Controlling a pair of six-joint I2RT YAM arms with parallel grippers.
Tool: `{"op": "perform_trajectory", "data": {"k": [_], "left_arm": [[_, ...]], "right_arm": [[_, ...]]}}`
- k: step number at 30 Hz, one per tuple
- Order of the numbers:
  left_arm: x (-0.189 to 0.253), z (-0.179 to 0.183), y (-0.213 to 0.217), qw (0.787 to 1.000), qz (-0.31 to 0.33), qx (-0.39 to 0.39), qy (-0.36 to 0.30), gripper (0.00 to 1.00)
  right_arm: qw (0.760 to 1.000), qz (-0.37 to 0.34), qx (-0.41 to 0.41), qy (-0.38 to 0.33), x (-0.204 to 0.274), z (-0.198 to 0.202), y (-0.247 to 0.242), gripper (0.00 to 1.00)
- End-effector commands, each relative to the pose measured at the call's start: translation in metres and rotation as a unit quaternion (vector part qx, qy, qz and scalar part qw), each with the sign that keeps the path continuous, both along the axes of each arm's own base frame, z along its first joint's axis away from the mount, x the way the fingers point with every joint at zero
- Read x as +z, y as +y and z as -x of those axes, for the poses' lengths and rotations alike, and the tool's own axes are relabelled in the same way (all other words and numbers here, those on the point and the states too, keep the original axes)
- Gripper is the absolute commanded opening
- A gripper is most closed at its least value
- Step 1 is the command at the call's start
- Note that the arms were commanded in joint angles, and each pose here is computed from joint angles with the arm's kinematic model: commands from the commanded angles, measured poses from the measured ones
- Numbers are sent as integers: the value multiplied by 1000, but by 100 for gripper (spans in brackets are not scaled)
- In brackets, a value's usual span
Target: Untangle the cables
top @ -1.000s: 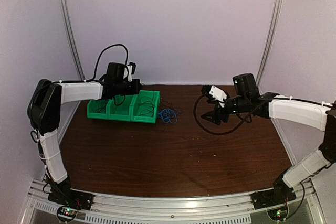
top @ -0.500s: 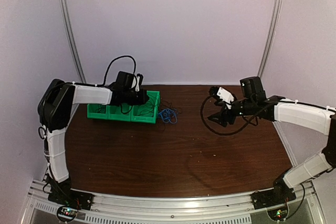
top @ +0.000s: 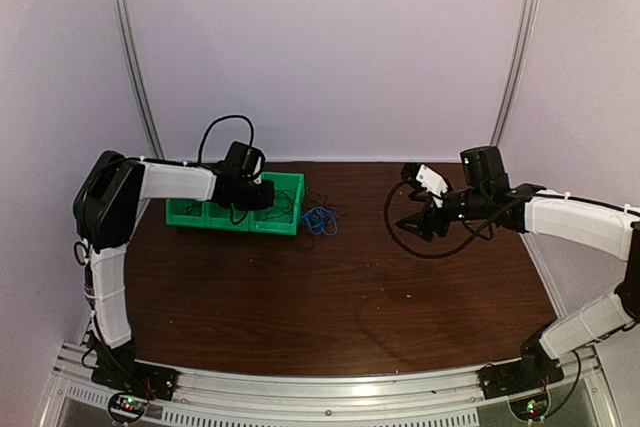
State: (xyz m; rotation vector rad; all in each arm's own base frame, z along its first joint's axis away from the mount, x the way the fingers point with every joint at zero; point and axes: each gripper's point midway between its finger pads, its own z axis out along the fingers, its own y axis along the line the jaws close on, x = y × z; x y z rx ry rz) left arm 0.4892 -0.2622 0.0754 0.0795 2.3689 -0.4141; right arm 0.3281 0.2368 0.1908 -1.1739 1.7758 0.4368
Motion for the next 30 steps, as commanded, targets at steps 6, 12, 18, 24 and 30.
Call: {"op": "perform_trajectory", "data": {"k": [6, 12, 18, 24, 30], "left_arm": [[44, -12, 2, 999, -8, 1, -47, 23], [78, -9, 4, 998, 2, 5, -67, 47], [128, 14, 12, 995, 19, -8, -99, 51], [184, 64, 7, 979, 80, -83, -169, 54], [192, 106, 4, 971, 102, -129, -176, 53]], "right_arm": [[1000, -6, 9, 18, -9, -6, 7, 81], [998, 16, 19, 50, -13, -28, 19, 82], [994, 23, 39, 102, -28, -60, 50, 78], [989, 20, 37, 141, -58, -92, 92, 74], [988, 32, 46, 144, -85, -119, 133, 74]]}}
